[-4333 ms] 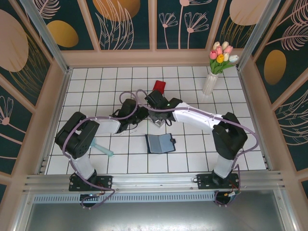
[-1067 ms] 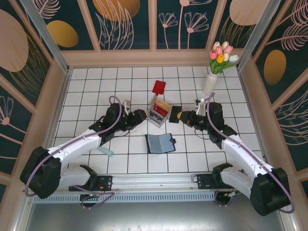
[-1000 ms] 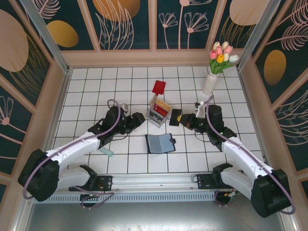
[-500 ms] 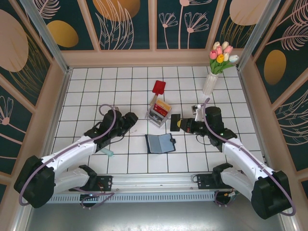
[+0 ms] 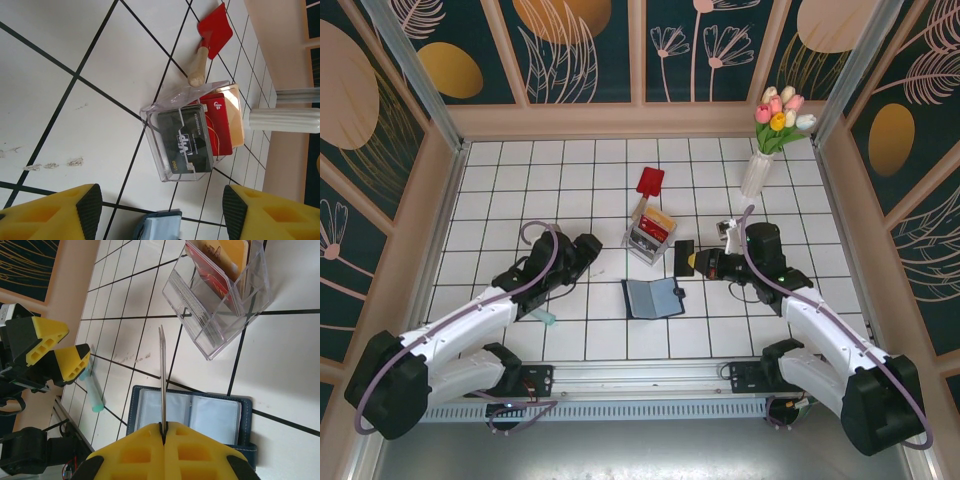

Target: Put the credit cards into the card holder

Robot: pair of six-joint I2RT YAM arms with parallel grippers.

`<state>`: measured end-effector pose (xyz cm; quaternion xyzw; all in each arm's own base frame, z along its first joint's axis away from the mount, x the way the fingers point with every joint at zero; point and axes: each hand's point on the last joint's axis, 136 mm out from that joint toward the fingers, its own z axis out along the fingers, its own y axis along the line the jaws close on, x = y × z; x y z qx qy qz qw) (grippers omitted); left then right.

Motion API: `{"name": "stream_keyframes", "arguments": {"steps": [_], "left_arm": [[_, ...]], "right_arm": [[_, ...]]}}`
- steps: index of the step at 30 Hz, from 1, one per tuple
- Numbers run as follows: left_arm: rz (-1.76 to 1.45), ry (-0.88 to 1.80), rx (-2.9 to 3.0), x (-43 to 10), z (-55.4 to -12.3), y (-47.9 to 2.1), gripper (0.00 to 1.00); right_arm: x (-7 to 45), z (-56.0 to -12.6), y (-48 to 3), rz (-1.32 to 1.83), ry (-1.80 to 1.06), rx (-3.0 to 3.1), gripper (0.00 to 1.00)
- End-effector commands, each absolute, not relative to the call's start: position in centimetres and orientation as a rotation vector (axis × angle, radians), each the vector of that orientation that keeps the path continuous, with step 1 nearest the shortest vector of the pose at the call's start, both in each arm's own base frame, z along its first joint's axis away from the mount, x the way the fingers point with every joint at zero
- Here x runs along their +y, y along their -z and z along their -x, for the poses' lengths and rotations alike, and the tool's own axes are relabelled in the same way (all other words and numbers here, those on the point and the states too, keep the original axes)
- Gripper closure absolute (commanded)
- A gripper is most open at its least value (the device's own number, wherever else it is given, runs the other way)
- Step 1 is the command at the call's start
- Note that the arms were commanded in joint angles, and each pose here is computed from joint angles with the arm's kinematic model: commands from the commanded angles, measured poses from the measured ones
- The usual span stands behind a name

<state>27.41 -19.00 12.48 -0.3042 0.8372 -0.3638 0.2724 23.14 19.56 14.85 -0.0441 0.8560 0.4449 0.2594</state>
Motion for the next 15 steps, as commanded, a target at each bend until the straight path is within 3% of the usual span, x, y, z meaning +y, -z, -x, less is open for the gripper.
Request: {"name": "stream_keyframes", "arguments": {"steps": [1, 15], "left_arm": [[0.830, 0.970, 2.246, -18.64, -27.00, -12.29, 0.32], [0.728, 0.960, 2.284, -19.08, -26.70, -12.06, 0.31]], "right_arm": [[19.62, -23.13, -15.20, 0.142, -1.219, 2.297, 1.00], [19.51, -23.05, -14.22, 0.101, -1.226, 2.321, 1.00]]}}
